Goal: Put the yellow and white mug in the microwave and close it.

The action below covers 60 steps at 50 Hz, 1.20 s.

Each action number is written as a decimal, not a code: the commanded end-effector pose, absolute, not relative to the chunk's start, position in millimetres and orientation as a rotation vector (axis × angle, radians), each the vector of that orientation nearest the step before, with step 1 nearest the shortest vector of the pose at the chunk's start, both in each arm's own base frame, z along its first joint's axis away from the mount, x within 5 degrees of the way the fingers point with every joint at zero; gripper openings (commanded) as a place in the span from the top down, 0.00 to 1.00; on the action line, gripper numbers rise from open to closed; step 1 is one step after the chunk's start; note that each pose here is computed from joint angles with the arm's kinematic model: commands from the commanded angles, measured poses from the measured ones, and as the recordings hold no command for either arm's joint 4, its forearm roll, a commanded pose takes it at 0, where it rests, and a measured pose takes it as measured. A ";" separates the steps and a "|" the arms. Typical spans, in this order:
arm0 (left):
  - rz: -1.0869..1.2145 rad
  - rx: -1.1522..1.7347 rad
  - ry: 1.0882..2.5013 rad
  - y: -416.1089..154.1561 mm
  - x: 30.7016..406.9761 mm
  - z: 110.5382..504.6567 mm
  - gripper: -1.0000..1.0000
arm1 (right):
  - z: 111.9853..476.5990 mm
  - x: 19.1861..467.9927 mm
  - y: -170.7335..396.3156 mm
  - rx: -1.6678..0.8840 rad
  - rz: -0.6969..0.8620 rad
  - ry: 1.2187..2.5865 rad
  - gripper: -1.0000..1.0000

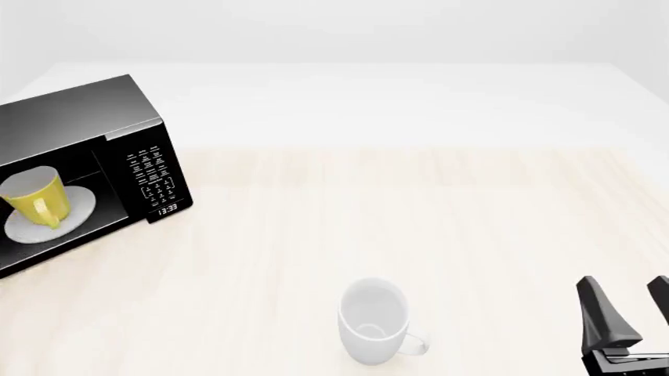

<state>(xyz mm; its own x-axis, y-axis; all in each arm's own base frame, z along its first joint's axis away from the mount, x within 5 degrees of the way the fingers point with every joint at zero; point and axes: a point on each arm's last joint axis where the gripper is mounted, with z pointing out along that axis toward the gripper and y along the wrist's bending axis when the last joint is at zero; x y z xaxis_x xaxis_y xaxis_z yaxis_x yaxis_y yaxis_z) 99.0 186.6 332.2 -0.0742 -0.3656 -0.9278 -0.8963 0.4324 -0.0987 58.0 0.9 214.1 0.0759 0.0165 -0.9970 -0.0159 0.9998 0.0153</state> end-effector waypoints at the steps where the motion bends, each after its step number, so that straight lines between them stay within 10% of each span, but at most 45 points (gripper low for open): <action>1: 0.686 -1.209 1.646 211.7 90.2 312.8 0.00 | 213.8 57.9 0.9 -0.001 0.024 1.494 0.00; 60: 0.524 -1.241 2.015 216.7 117.2 195.2 0.00 | 213.8 58.0 0.9 -0.001 0.025 1.495 0.00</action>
<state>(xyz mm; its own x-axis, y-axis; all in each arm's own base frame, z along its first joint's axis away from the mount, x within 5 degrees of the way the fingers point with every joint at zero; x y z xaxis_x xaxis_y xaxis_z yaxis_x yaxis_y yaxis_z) 111.8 221.5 205.2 -0.2569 -0.6055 -0.7532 -0.9047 0.4249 -0.0329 58.1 0.9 214.0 0.0754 0.0167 -0.9970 -0.0171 0.9997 0.0154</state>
